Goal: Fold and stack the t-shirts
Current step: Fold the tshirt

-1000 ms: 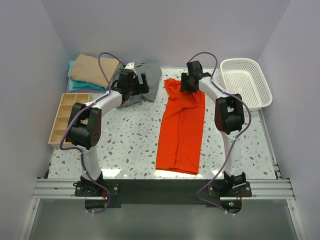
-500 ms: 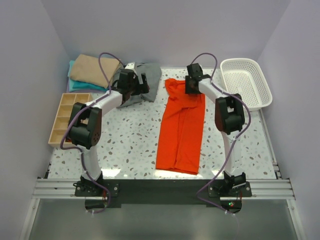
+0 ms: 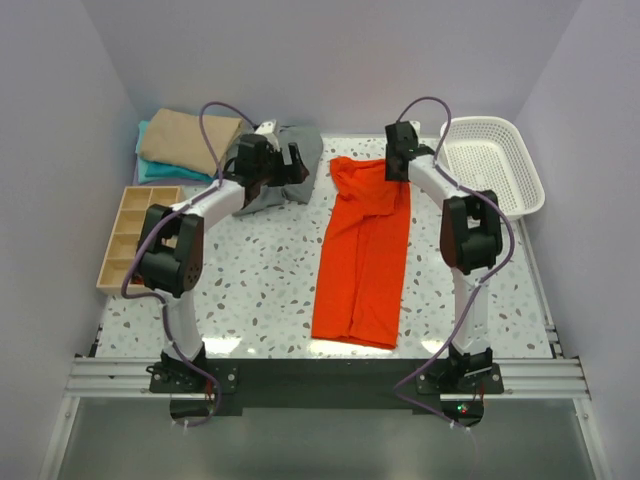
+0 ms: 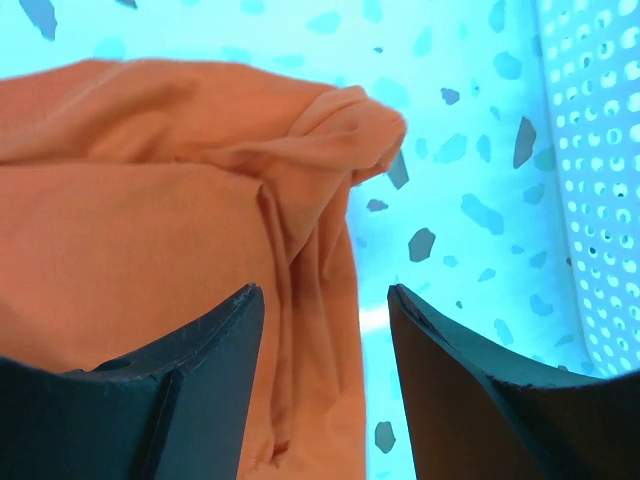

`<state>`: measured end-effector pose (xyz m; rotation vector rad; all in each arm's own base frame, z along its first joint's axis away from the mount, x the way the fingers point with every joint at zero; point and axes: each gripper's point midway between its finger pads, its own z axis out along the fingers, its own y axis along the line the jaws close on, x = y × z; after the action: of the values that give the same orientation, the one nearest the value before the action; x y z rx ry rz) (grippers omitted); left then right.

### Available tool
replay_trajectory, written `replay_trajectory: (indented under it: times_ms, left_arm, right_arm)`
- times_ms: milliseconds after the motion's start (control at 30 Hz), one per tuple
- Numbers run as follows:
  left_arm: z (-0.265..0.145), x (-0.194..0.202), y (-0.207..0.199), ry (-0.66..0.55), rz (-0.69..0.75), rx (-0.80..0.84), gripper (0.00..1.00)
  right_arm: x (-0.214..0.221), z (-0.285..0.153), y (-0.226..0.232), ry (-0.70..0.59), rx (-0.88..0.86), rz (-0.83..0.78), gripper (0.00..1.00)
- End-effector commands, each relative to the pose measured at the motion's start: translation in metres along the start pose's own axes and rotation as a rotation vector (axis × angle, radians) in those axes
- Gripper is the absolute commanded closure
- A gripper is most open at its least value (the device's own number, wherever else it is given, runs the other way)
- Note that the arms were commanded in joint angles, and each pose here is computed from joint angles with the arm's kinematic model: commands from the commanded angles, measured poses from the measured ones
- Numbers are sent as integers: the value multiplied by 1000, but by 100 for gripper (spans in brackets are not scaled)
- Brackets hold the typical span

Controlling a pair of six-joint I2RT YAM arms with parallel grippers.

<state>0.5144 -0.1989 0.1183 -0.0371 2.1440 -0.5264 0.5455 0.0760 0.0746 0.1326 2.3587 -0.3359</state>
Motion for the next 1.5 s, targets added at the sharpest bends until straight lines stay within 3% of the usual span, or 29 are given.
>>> replay_trajectory:
  times_ms: [0,67,267,433,633,1167,1467]
  left_arm:
    - [8,-40,-68,-75,69,351,0]
    - [15,-50,-92,-58,88,426,0]
    - [54,-26,-120,66,30,556,0]
    - [88,4,-112,180,-32,557,0]
    - [108,14,-110,199,-66,561,0]
    - [147,1,-106,85,-30,564,0]
    - [161,-12,-101,4,-23,550,0]
  right_arm:
    - [-46,-10,-33,-59,-45,175,43]
    - [-49,1,-28,-26,-109,210,43]
    - [-42,9,-3,77,-338,295,44]
    - [-40,17,8,109,-472,386,45]
    - [-35,30,17,125,-520,429,46]
    - [-37,54,0,68,-416,389,45]
    - [-66,69,0,17,-397,388,44]
